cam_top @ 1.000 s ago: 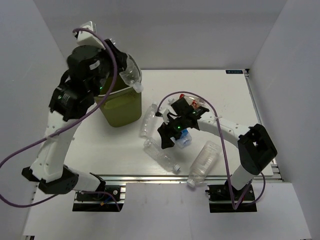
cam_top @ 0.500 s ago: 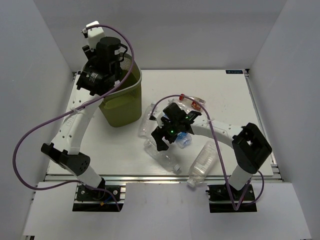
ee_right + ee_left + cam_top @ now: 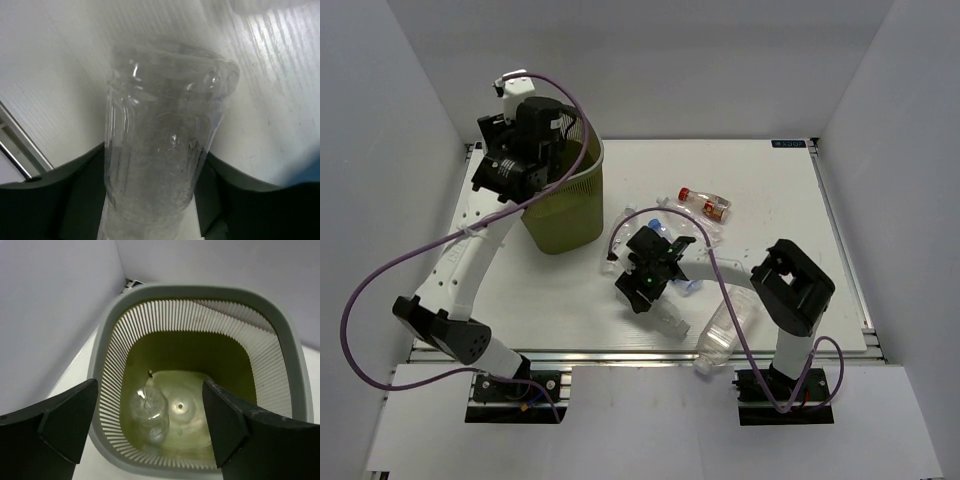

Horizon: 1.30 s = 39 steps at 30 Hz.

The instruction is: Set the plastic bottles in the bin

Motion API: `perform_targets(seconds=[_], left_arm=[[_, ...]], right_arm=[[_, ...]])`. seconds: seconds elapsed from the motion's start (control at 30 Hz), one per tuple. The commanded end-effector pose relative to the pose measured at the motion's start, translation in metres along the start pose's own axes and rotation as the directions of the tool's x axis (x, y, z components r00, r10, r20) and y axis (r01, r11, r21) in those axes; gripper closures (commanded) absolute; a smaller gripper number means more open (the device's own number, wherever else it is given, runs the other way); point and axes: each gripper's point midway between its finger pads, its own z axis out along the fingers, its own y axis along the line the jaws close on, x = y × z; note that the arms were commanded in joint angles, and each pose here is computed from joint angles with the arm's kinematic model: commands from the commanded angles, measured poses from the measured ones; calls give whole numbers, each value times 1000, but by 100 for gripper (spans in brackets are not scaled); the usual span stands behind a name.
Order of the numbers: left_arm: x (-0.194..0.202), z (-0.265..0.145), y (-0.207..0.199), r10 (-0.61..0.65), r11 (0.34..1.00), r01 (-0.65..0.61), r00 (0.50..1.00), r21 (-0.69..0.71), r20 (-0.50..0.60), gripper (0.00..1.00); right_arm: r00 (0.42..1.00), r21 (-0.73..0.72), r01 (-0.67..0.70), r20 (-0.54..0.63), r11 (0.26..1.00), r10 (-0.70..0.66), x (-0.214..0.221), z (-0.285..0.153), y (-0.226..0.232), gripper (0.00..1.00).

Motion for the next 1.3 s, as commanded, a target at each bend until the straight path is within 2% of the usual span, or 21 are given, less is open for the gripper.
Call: perform_targets(seconds=[0.0, 0.07, 0.1, 0.17, 0.23, 0.3, 0.33, 0.4, 0.6, 0.67, 0.7, 0.77, 0.8, 0.83, 0.87, 0.9, 1.1, 1.13, 1.2, 1.23, 1.27], left_arm=[[-27, -37, 11, -29, 989, 21, 998, 148, 48, 4], [-24, -50, -4, 17, 954, -30, 999, 299, 46, 4], [-32, -71, -15, 2, 896, -31, 998, 443, 66, 4], [-16, -85, -22, 58, 833, -88, 996, 546, 71, 0], [11, -107, -44, 107, 698, -116, 993, 707, 58, 0], [26, -136, -50, 121, 568, -108, 992, 816, 47, 0], [53, -137, -50, 173, 550, -92, 985, 830, -6, 0], [70, -149, -47, 180, 511, -46, 982, 859, -54, 0], [150, -155, -39, 228, 506, 96, 944, 857, -240, 0], [163, -157, -41, 232, 494, 124, 935, 861, -268, 0], [179, -156, -41, 256, 497, 141, 919, 856, -300, 0], [194, -155, -39, 282, 500, 147, 904, 853, -321, 0], [208, -152, -39, 302, 514, 157, 887, 843, -349, 0], [213, -153, -40, 311, 509, 156, 884, 847, -350, 0], [217, -150, -41, 305, 519, 161, 883, 840, -357, 0], [228, -148, -38, 315, 537, 166, 870, 827, -379, 0], [251, -140, -48, 308, 535, 183, 867, 825, -392, 0], [255, -140, -51, 315, 529, 182, 865, 829, -391, 0], [263, -135, -58, 325, 532, 176, 860, 828, -392, 0], [264, -136, -62, 329, 524, 175, 861, 833, -388, 0], [269, -135, -64, 337, 525, 169, 859, 834, -386, 0]], right_arm=[[999, 51, -5, -31, 999, 7, 5, 4, -9, 41], [1000, 9, -4, -16, 1000, 4, 3, -4, -4, 59], [1000, -1, 7, 12, 1000, -7, -2, -19, 0, 70], [994, -47, 35, 109, 998, -30, -21, -51, 9, 78], [987, -31, 55, 153, 998, -50, -32, -73, 5, 85], [955, 34, 116, 273, 993, -121, -65, -115, 0, 85], [949, 89, 97, 291, 991, -119, -70, -132, -15, 85], [914, 191, 111, 366, 975, -175, -100, -166, -31, 85], [768, 363, 33, 588, 931, -256, -193, -254, -75, 91], [686, 390, 18, 665, 921, -295, -230, -286, -74, 91], [603, 397, 14, 729, 918, -325, -263, -320, -67, 91], [577, 386, 25, 748, 922, -329, -290, -308, -74, 91], [471, 407, 34, 799, 913, -374, -315, -354, -58, 91], [487, 384, 58, 795, 922, -362, -327, -329, -64, 91], [460, 384, 61, 808, 921, -368, -336, -336, -63, 90], [329, 416, 65, 849, 907, -413, -357, -382, -46, 90], [62, 399, 64, 913, 915, -402, -395, -405, -33, 90], [38, 359, 74, 931, 930, -362, -399, -402, -30, 90], [45, 313, 100, 947, 944, -318, -408, -377, -32, 88], [8, 265, 105, 963, 958, -268, -412, -386, -27, 88], [37, 235, 113, 970, 965, -240, -417, -361, -33, 88]])
